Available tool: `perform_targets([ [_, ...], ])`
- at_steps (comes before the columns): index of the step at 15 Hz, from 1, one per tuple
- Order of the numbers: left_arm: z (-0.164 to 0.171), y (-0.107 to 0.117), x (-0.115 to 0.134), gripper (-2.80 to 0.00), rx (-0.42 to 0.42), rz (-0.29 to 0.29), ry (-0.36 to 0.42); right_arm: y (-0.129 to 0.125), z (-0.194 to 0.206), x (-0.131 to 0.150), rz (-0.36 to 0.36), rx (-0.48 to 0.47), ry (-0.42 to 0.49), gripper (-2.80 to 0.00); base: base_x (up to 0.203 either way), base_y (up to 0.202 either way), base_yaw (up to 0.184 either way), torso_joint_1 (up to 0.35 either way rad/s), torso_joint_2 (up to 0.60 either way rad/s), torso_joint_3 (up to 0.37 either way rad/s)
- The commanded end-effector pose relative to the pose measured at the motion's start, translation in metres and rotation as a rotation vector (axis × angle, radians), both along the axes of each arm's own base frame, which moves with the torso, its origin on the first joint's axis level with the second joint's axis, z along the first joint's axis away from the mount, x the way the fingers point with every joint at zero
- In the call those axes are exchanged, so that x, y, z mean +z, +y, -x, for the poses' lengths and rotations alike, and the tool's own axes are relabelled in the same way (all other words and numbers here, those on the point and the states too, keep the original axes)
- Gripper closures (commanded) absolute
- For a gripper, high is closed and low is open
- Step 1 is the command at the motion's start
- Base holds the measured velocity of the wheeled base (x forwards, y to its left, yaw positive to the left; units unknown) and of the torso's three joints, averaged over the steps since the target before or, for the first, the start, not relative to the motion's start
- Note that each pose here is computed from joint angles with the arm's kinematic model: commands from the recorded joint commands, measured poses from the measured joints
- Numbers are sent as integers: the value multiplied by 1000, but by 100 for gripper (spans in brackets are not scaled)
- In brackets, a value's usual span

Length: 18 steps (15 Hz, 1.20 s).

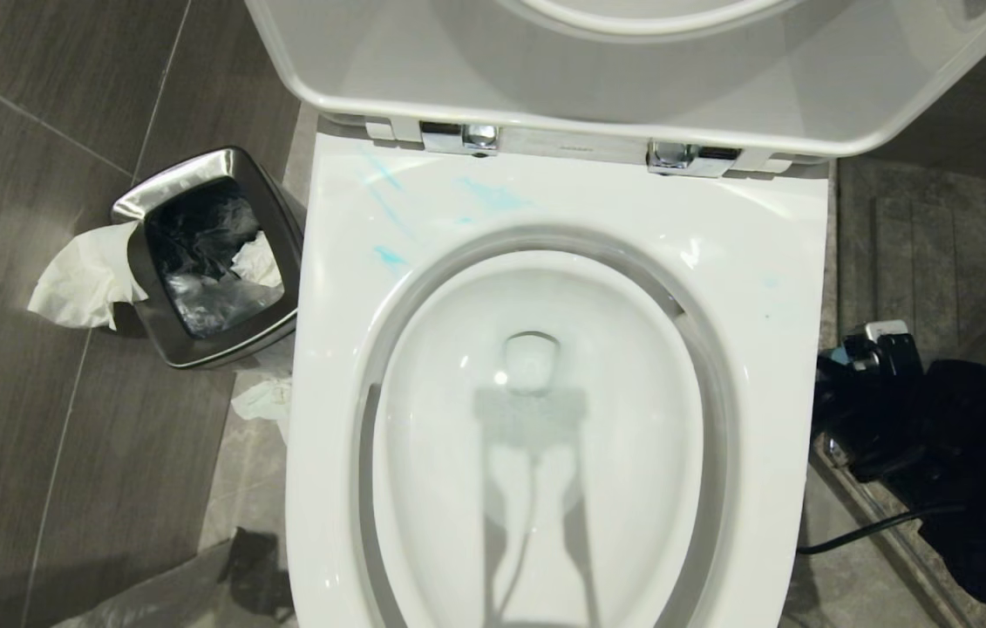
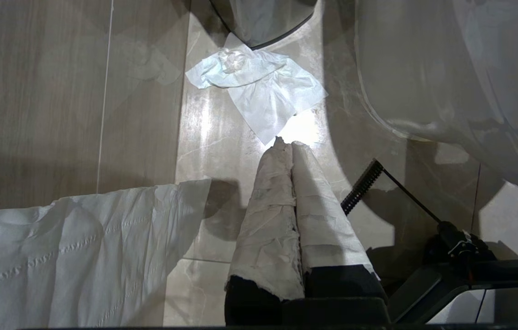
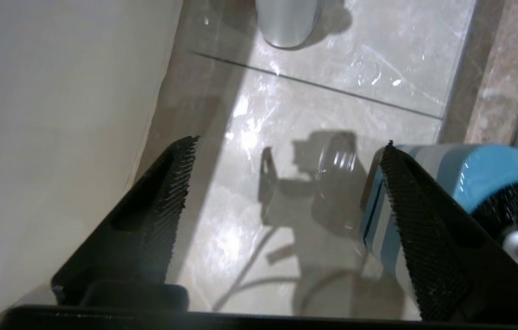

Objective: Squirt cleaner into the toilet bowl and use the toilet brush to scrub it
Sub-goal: Pour in the cleaning agent

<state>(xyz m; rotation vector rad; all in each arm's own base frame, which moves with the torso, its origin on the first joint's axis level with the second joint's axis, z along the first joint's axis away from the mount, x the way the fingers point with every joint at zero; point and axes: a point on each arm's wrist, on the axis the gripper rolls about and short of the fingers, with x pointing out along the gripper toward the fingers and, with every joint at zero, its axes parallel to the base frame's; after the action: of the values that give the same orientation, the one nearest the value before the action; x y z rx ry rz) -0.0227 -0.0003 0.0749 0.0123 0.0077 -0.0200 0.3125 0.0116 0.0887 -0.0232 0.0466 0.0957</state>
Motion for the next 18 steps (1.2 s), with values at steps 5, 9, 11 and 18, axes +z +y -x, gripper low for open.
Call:
perform_targets([
  [5,0,0,0,0,0,0,1,-4,-57,-17,16,-19,-72,-280,0,0,0,0,0,0],
  [9,0,0,0,0,0,0,2,-6,-86,-12,34,-22,-160,-280,0,0,0,0,0,0],
  [11,0,0,0,0,0,0,3,-4,-98,-5,35,3,-211,-280,0,0,0,0,0,0],
  [18,0,0,0,0,0,0,1,3,-128,9,27,48,-339,-280,0,0,0,0,0,0],
])
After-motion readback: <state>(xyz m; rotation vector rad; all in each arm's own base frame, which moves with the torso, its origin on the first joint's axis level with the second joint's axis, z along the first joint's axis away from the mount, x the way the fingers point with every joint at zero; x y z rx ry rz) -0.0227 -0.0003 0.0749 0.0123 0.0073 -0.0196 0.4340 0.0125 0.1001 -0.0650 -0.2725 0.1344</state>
